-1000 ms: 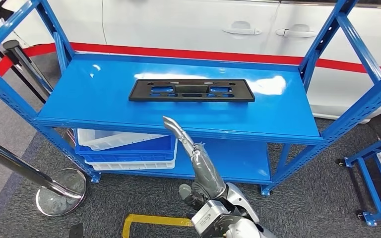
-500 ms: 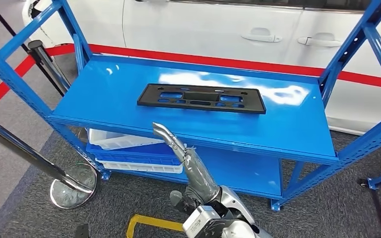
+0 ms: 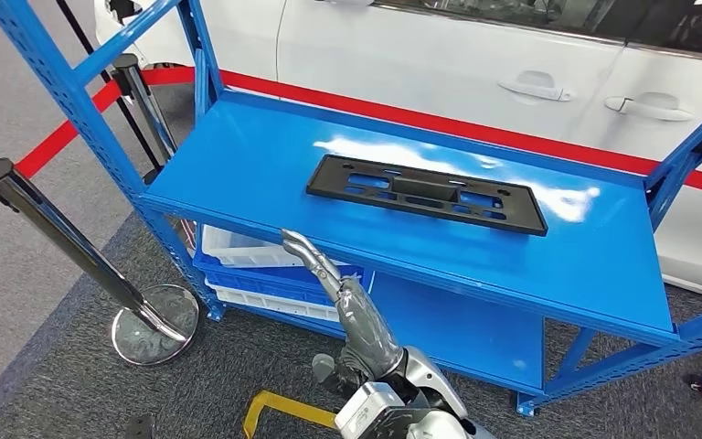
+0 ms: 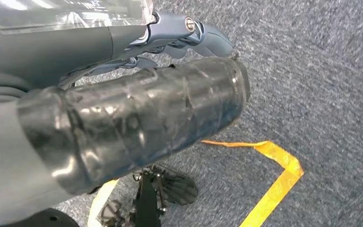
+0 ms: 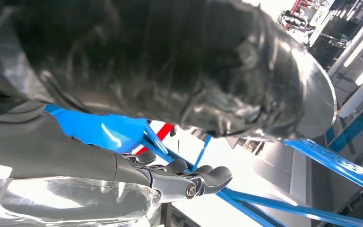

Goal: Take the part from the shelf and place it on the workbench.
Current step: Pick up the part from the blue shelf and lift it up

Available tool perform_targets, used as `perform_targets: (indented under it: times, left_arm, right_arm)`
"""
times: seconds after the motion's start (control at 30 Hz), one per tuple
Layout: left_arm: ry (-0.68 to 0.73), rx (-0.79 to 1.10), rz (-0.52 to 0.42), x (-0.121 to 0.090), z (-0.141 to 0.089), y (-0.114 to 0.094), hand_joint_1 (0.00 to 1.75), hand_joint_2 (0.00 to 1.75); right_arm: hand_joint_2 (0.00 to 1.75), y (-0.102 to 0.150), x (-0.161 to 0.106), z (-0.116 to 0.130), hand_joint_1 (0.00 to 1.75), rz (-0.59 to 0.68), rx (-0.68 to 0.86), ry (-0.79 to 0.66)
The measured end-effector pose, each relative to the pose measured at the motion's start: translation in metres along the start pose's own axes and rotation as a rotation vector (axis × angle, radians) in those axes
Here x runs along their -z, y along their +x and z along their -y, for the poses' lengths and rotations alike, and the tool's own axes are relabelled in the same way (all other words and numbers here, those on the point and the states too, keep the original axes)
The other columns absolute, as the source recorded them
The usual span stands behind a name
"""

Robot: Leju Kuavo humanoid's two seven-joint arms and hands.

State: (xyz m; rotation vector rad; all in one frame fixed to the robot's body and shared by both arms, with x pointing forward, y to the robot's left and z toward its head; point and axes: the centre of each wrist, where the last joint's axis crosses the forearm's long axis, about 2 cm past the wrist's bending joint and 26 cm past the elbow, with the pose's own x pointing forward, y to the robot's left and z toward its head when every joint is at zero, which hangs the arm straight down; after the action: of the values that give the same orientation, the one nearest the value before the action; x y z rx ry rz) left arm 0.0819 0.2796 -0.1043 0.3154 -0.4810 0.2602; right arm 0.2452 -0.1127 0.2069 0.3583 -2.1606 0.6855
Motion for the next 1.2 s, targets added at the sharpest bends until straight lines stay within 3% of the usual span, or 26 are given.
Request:
perform_targets:
  times: [1.17,1.2]
  left_arm:
    - [0.004,0.018,-0.019,0.0,-0.002,-0.003,0.0,0.0]
    - [0.001,0.019,-0.022,-0.001,-0.001,-0.003,0.0,0.0]
  right_arm:
    - [0.0,-0.009,-0.011,0.009,0.0,-0.063,-0.031,-0.066]
    - [0.44,-0.009,-0.011,0.009,0.0,-0.063,-0.031,-0.068]
